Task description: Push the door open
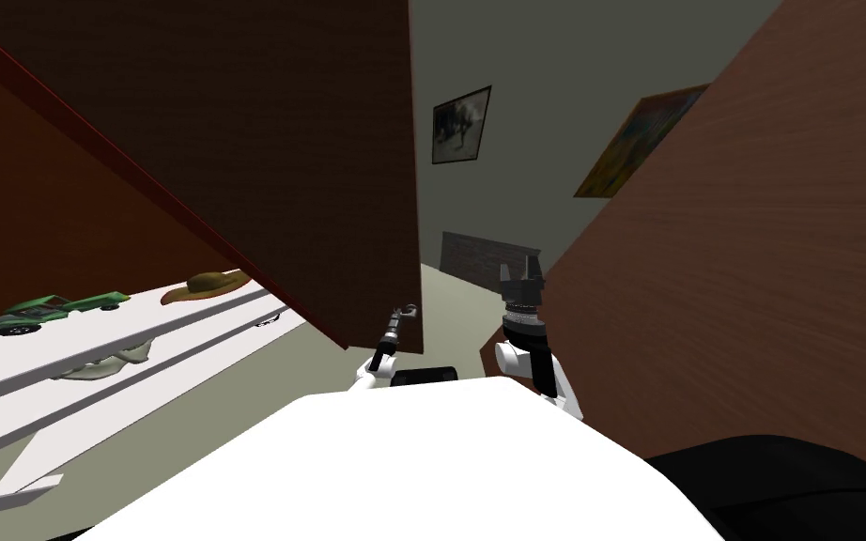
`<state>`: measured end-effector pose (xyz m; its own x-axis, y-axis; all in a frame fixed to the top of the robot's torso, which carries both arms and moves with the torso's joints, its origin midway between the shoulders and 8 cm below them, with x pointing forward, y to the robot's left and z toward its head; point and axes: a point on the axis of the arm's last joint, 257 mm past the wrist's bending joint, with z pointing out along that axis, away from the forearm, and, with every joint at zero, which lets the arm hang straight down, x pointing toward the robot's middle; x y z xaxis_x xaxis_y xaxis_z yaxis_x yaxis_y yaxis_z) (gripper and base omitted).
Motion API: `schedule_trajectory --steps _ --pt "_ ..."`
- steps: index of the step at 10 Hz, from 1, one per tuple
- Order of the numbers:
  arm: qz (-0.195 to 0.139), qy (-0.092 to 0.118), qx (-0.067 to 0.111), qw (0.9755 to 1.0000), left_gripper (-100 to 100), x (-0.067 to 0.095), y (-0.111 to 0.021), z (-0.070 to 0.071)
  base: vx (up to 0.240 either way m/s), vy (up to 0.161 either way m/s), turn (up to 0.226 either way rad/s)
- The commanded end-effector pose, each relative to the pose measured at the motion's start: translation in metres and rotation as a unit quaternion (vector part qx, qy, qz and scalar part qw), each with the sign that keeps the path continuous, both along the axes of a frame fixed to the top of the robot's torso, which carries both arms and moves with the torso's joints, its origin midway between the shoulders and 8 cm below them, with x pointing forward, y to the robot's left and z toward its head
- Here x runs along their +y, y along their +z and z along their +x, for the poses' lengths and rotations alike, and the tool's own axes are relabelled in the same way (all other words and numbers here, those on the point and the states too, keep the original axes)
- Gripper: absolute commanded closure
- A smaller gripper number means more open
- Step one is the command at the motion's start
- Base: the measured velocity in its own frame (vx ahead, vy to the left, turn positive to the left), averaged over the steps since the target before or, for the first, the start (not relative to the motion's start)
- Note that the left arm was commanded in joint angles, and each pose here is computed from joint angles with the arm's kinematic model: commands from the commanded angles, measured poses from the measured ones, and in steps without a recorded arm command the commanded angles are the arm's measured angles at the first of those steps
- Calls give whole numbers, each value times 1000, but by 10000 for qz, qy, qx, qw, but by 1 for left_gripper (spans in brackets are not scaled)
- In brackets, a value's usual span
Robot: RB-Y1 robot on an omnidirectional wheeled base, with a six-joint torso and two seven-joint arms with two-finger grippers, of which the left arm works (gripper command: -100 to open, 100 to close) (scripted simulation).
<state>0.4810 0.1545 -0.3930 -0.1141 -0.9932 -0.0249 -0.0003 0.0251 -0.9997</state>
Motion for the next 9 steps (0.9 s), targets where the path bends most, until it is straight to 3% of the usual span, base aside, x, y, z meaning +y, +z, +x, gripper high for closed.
schedule_trajectory --steps 1,2,4,9 --pt "-73 22 -5 10000 100 -6 1 1 100 -101 44" --pt "-101 59 -3 9999 100 -5 1 1 113 -101 47" --pt "-11 209 -19 9998 100 18 1 3 97 -29 47" --pt "64 469 -40 9989 100 44 2 5 187 -53 40"
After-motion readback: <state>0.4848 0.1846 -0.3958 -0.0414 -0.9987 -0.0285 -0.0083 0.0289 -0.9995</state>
